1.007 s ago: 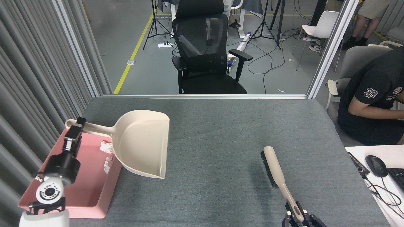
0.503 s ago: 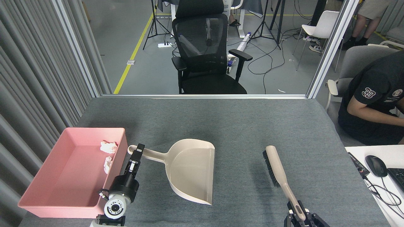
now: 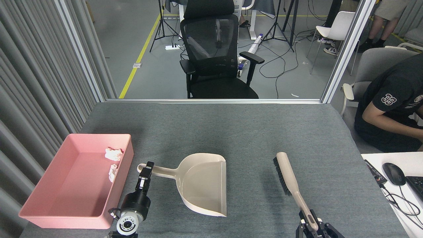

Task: Sweep and dump garbage into bin
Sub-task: 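Lower the dustpan back onto the table with the left gripper, then set the brush down and release both grippers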

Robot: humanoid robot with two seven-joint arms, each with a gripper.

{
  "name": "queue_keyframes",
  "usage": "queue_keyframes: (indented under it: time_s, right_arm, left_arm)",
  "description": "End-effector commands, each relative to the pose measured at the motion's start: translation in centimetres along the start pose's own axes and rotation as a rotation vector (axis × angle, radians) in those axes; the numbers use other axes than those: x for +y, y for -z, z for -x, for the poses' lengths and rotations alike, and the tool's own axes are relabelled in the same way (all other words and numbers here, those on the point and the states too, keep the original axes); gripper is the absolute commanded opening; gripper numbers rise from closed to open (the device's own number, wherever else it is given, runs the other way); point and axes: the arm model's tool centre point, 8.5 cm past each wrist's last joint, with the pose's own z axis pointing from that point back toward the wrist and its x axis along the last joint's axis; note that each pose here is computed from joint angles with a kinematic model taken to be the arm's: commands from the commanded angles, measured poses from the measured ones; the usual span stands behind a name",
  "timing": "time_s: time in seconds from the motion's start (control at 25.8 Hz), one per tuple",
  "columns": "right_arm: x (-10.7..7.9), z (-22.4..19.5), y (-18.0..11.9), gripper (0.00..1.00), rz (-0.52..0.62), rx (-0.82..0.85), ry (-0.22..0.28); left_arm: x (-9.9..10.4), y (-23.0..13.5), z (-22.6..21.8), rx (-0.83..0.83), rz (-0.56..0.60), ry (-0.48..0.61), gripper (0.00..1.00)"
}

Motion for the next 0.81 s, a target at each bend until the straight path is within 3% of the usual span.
queue_keyframes:
  time_s: [0.0,0.23,0.31,0.43,0.54,0.58,0.77]
  right_arm:
    - [0.0,-0.1,0.2,0.06,0.001,-0.002,0.000]
    - [-0.2,-1.0,0.9,0.06,-0.002,-0.026,0.007]
    - [-0.2,-1.3,1.0,0.06,-0.001,-0.030,0.009]
    - [-0.1,-1.3,1.0,0.07,-0.003,-0.032,0.009]
    - [-0.1,-1.3,1.0,0.16,-0.003,-0.032,0.008]
    - [-0.1,-1.3,1.0,0.18,-0.005,-0.032,0.008]
    - [0.2,-1.2,0.8,0.20,-0.014,-0.030,0.010]
  left_arm:
    - [0.1,0.4,-0.2,-0.007,-0.013,-0.007,0.12]
    - [0.0,0.5,2.2,0.016,-0.036,-0.047,0.21]
    - [-0.1,0.6,2.2,0.016,-0.035,-0.048,0.29]
    - [0.0,0.6,2.0,0.011,-0.035,-0.046,0.53]
    - [-0.3,0.7,2.0,0.022,-0.018,-0.038,0.90]
    - [-0.4,0.5,2.3,0.035,-0.012,-0.037,0.95]
    - [-0.7,-0.8,2.8,0.057,0.009,-0.003,0.99]
